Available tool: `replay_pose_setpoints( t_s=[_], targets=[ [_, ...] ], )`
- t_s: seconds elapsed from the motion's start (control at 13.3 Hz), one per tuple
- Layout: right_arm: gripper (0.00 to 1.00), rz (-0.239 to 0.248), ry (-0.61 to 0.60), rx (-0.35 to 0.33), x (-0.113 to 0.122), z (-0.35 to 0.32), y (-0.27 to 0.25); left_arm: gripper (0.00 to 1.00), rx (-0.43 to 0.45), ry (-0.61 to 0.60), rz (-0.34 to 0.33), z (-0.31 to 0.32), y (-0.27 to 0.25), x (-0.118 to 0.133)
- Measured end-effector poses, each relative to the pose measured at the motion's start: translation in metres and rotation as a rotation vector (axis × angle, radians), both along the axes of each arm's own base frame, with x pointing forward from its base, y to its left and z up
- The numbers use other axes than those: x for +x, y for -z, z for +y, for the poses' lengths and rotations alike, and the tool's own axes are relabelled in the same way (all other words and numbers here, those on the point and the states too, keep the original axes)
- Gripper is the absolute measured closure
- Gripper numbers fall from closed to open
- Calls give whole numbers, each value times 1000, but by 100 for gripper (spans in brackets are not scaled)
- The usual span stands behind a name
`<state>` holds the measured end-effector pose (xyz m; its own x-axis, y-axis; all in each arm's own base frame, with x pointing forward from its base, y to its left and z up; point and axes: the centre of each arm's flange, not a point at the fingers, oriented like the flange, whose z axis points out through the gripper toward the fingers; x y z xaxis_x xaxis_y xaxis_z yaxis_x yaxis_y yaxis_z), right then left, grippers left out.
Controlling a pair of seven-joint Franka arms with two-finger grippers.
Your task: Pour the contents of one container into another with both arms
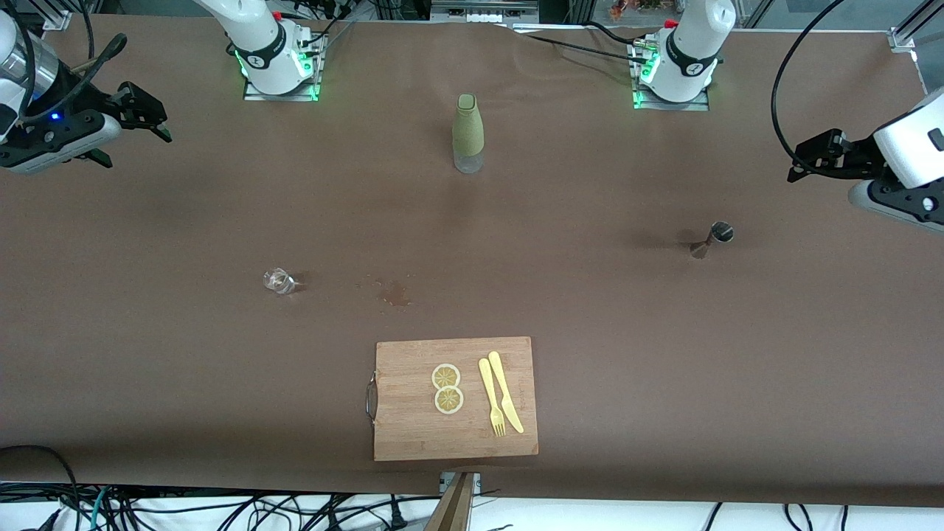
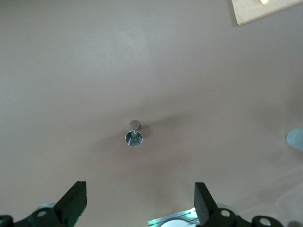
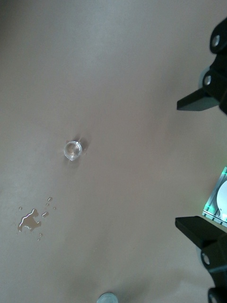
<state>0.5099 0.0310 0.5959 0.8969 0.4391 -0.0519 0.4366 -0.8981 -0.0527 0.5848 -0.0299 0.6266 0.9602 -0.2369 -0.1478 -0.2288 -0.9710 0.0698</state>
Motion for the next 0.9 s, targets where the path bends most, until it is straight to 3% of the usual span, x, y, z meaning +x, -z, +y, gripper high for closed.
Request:
replay_pose_setpoints(
  t_s=[0.38, 0.9],
  targets=[
    [1, 2, 7, -1, 0, -4, 1, 0, 18, -145, -14, -18, -12, -6],
    [1, 3, 7, -1, 0, -4, 2, 0, 14, -103, 8, -51, 5, 0]
  ],
)
